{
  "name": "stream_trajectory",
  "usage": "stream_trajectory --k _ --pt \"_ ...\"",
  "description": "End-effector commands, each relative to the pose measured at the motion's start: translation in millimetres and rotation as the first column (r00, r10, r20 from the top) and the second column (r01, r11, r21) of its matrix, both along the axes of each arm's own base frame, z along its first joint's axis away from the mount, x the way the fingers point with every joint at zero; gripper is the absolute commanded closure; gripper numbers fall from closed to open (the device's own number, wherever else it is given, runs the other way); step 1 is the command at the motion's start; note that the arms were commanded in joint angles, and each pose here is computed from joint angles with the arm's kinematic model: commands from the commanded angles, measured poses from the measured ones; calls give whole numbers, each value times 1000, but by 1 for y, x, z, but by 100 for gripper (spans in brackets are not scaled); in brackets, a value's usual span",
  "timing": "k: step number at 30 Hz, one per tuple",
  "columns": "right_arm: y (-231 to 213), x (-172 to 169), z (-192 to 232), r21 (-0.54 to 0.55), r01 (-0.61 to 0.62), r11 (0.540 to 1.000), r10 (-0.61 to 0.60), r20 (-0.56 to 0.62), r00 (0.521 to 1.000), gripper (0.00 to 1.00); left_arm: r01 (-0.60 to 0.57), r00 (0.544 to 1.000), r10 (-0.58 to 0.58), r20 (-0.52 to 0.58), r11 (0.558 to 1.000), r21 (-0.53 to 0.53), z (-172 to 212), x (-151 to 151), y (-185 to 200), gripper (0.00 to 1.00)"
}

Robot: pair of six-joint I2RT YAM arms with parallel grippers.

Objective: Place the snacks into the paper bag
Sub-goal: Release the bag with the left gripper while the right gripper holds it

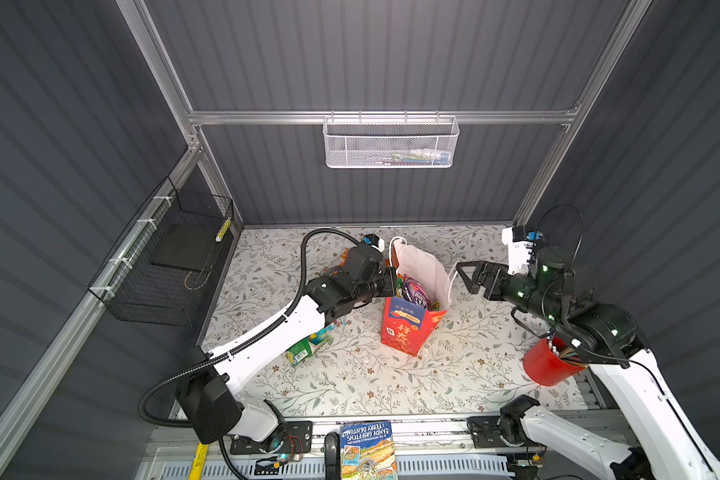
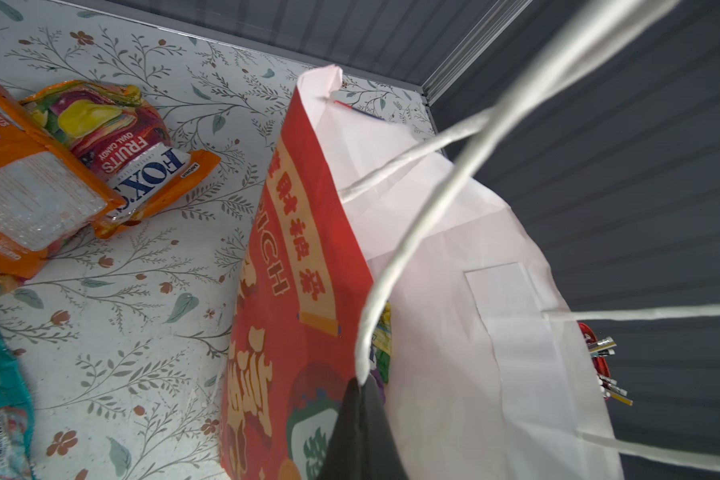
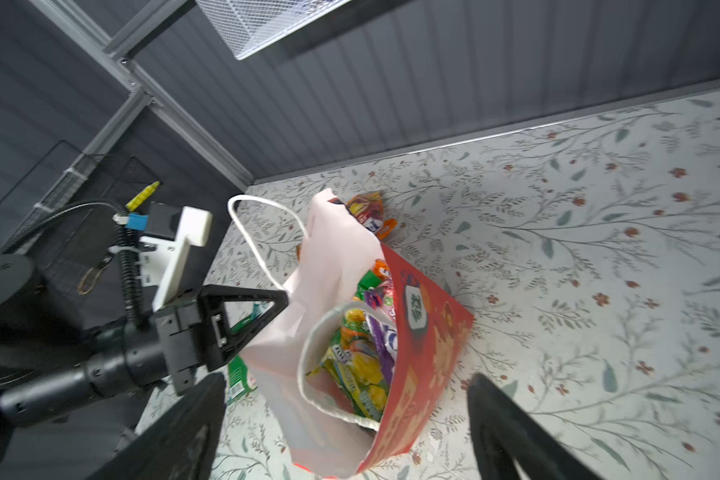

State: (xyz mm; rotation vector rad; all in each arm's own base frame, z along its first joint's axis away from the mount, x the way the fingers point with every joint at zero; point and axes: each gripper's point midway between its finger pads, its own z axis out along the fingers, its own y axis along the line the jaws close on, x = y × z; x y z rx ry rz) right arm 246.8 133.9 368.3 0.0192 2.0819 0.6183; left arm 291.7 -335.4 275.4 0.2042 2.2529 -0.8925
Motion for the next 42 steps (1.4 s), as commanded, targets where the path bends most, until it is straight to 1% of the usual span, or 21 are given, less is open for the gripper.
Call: stream_trajectory --k 1,6,9,11,13,14,15,18,20,22,25,29,31,33,34,36,40,41,42 --pt "-14 -2 -41 -125 117 985 -128 -78 989 9 44 999 -42 20 995 -85 19 -12 -7 100" --pt "5 -10 -62 -111 102 989 -115 -112 987 10 50 998 -47 36 993 -107 25 -20 -3 100" --pt "5 -6 -79 -146 151 978 -171 -133 976 11 55 998 -50 42 992 -114 29 -24 0 100" --pt "0 0 -89 -177 205 963 -233 -153 960 16 55 998 -51 44 992 -113 30 -26 1 100" --pt "-5 4 -96 -197 253 947 -287 -169 943 29 50 998 -46 45 993 -109 30 -28 3 100" --pt "-6 5 -97 -199 269 942 -303 -169 938 33 48 998 -43 46 993 -105 29 -28 4 100" --pt "-6 7 -100 -200 279 939 -314 -172 934 40 46 998 -41 50 994 -104 30 -28 5 100" --pt "-1 11 -105 -191 282 940 -317 -191 929 55 41 998 -36 49 994 -99 27 -28 7 100" --pt "1 12 -108 -180 287 941 -322 -212 923 68 40 998 -35 50 994 -99 26 -29 8 100" --pt "2 12 -108 -159 296 942 -327 -228 917 83 36 998 -31 51 995 -96 25 -29 9 100" --pt "6 10 -104 -123 280 952 -302 -236 924 99 35 998 -30 53 995 -97 25 -29 9 100" --pt "8 14 -99 -116 247 962 -268 -228 936 100 45 998 -39 58 993 -105 28 -29 6 100" --pt "17 20 -93 -70 173 982 -185 -224 957 100 52 997 -45 68 994 -101 31 -28 4 100" --pt "24 30 -85 -12 116 993 -116 -213 970 100 54 996 -47 80 994 -91 33 -25 2 99" --pt "24 40 -78 1 92 996 -90 -189 978 100 52 995 -44 90 995 -87 35 -22 1 95" --pt "19 55 -66 -19 88 996 -90 -169 982 100 41 994 -32 107 996 -77 36 -16 -2 90" --pt "24 82 -54 -80 42 996 -53 -136 989 100 3 992 4 129 998 -57 34 -1 -6 84" --pt "26 85 -54 -85 32 996 -43 -136 990 100 1 992 7 129 998 -55 32 0 -7 79" --pt "27 87 -56 -90 26 996 -38 -131 991 100 -2 992 9 128 999 -54 31 0 -7 67"
